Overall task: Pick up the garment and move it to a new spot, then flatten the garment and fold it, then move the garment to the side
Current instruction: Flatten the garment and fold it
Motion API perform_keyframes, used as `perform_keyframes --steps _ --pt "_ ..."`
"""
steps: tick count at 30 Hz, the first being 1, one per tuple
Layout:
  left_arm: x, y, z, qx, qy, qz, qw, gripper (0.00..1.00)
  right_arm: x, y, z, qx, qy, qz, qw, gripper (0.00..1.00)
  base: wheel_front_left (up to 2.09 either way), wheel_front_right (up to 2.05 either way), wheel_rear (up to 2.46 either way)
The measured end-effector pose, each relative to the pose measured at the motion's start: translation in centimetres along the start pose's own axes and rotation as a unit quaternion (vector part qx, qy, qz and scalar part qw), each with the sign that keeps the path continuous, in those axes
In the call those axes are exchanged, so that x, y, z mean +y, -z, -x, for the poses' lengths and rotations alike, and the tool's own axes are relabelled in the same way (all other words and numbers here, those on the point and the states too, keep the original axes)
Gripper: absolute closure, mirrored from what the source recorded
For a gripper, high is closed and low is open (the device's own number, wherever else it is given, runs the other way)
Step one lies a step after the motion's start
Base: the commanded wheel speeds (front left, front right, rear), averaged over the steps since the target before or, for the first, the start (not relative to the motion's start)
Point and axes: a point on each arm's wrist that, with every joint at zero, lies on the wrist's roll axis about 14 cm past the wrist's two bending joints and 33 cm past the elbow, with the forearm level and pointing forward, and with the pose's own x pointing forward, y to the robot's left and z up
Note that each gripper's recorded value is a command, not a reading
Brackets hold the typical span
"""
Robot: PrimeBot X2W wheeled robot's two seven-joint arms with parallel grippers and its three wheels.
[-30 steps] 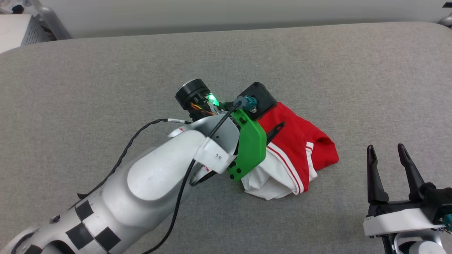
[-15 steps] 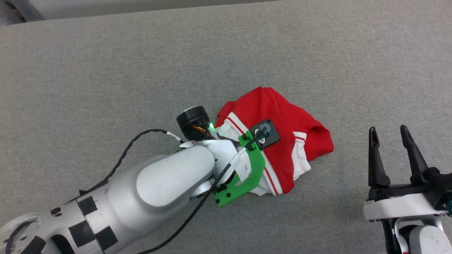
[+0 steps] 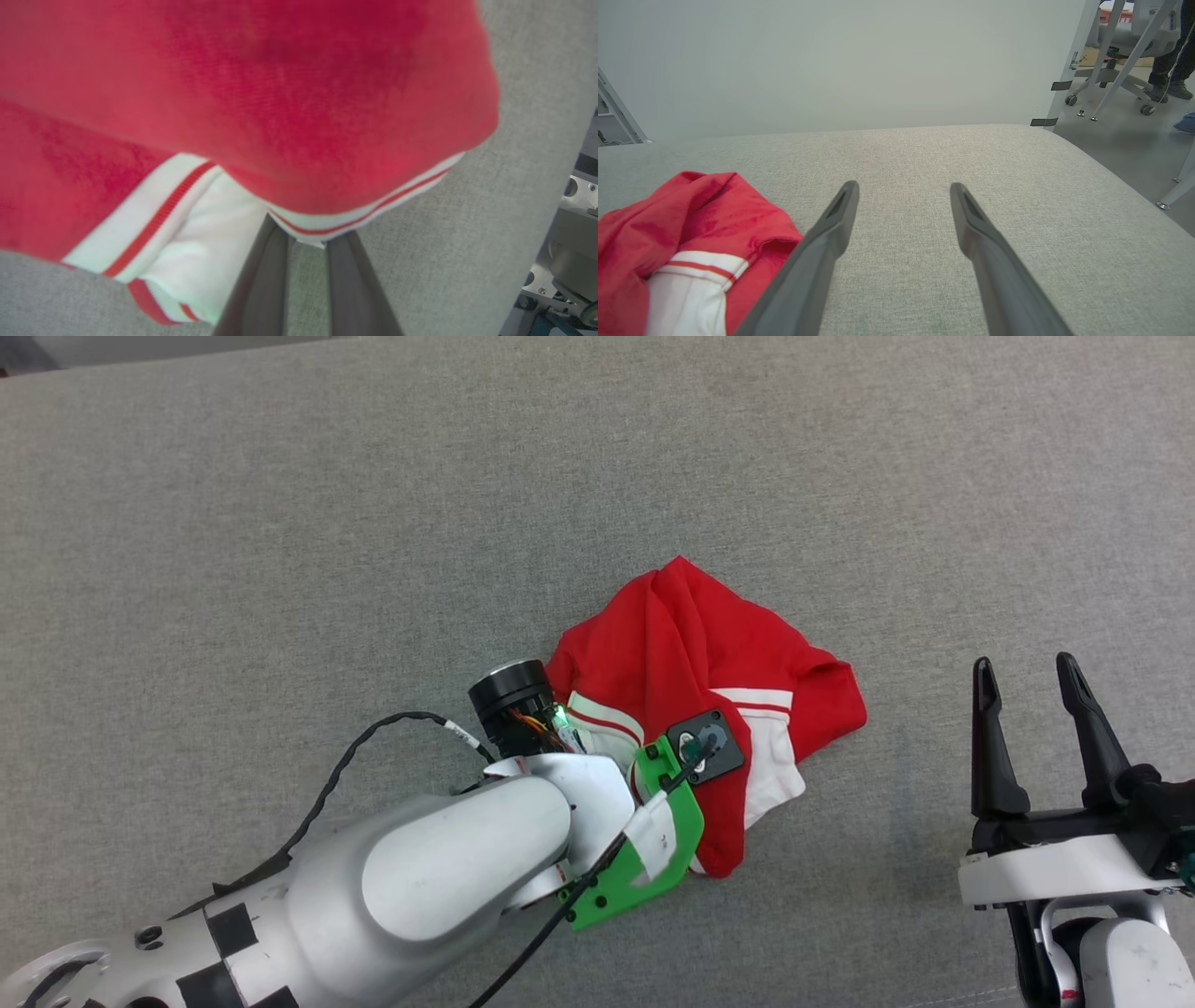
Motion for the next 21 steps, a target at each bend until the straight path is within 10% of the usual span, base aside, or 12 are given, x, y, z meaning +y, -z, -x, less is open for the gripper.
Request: perform_keyframes --steps 11,21 --pt "-1.0 -8.8 4.4 -0.216 0.003 -0.005 0.976 1.00 1.2 -1.2 0.4 -0.015 -0.016 -0.008 1.000 0.00 0.00 0.00 0.00" --pt "8.9 -12.1 14.3 -0.431 -0.135 0.116 0.885 1.00 2.8 -2.1 0.4 -0.030 -0.040 -0.015 0.999 0.00 0.00 0.00 0.00"
